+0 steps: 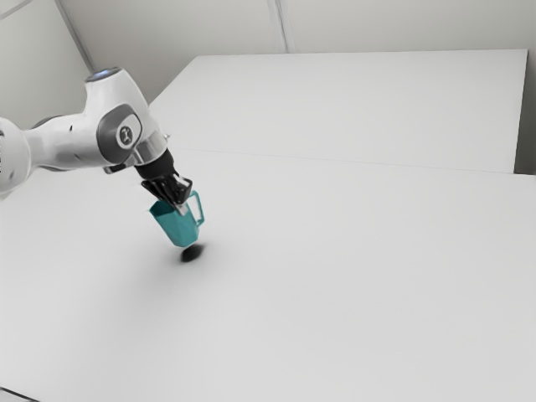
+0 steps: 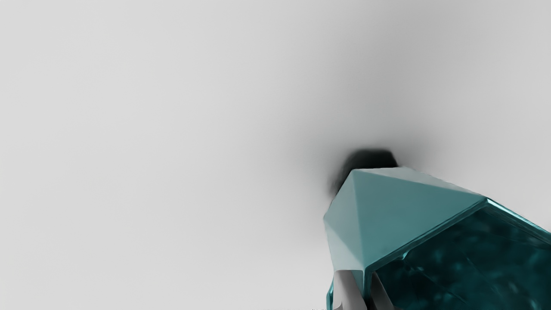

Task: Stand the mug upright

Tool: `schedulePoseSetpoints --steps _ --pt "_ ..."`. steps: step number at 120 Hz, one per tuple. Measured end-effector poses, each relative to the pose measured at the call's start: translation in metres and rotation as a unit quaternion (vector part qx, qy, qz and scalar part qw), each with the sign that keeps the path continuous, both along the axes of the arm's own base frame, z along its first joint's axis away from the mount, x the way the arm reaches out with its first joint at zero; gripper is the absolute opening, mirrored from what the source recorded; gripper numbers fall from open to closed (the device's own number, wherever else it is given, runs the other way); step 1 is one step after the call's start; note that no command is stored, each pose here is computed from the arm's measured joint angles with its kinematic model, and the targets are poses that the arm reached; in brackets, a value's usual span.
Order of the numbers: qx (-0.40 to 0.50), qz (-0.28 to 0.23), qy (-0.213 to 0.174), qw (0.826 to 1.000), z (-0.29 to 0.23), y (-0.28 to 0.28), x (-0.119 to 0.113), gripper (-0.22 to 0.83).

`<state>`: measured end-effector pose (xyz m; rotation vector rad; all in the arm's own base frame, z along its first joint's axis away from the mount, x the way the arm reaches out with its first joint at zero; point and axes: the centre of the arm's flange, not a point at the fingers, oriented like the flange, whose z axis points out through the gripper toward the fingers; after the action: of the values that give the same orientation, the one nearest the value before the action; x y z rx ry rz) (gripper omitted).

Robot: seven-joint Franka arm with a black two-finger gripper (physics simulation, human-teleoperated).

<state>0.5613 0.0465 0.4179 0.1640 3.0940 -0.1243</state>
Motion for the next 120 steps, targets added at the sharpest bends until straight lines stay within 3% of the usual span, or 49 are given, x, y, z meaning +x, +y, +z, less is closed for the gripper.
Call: schedulePoseSetpoints --steps 27,49,111,120 --pt "0.019 -0.045 -0.023 0.999 -0.006 -0.04 -0.004 -0.17" --pt "0.019 -0.068 -0.015 0.997 -0.023 -0.066 -0.012 -0.17" --pt "0.013 -0.062 -0.002 0.998 -0.049 -0.06 -0.011 -0.17" --pt "0.014 -0.066 -0.003 0.998 -0.047 -0.064 -0.011 -0.01"
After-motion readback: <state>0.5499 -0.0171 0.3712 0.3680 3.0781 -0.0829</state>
